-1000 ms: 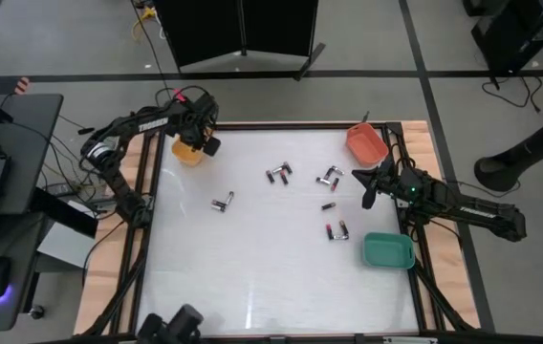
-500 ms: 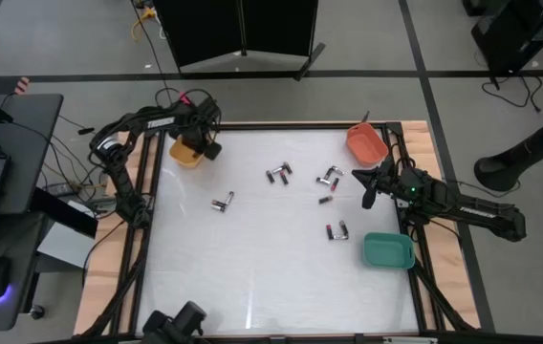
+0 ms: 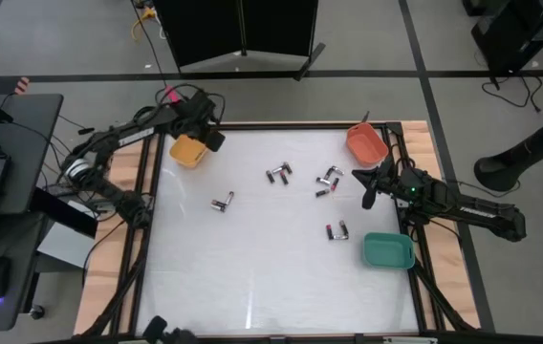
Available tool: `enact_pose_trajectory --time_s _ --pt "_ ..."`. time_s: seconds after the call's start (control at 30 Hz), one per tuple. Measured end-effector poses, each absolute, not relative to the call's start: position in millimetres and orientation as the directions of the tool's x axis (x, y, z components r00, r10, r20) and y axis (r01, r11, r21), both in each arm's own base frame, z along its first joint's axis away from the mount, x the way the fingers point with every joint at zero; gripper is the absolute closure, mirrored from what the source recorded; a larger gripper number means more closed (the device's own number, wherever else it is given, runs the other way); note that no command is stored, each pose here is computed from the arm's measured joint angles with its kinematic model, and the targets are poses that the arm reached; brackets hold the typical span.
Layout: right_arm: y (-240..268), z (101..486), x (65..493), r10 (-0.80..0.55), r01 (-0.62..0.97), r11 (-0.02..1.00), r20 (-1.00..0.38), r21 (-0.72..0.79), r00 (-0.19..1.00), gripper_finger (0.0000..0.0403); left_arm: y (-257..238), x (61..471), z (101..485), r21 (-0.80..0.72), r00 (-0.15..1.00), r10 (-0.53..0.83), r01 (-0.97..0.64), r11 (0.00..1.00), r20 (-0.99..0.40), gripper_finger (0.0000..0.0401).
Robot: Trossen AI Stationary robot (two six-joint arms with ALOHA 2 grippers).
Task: Sort batteries
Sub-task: Put the brown battery into the green bin
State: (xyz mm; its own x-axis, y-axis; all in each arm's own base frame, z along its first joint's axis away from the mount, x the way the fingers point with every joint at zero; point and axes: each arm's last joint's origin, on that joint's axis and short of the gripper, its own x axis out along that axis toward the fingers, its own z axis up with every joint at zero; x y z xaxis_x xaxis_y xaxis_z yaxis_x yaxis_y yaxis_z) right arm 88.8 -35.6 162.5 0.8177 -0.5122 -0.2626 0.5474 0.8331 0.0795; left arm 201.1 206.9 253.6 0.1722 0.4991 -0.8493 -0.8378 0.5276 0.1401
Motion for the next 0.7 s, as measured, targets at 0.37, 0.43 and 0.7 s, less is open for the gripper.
enact_pose_trajectory --time_s 0.37,0.43,0.7 --pt "-36 163 89 -0.514 0.528 0.849 -0.262 -0.018 0.817 0.0373 127 245 249 -0.016 0.805 0.461 -0.503 0.864 -0.374 0.0393" --pt "-36 163 89 -0.514 0.528 0.849 -0.262 -0.018 0.817 0.0373 116 249 244 -0.022 0.876 0.402 -0.422 0.906 -0.268 0.0394" --pt "-36 167 90 -0.517 0.529 0.849 -0.214 -0.005 0.829 0.0373 84 247 225 0.054 0.998 0.055 -0.055 0.997 0.001 0.0391"
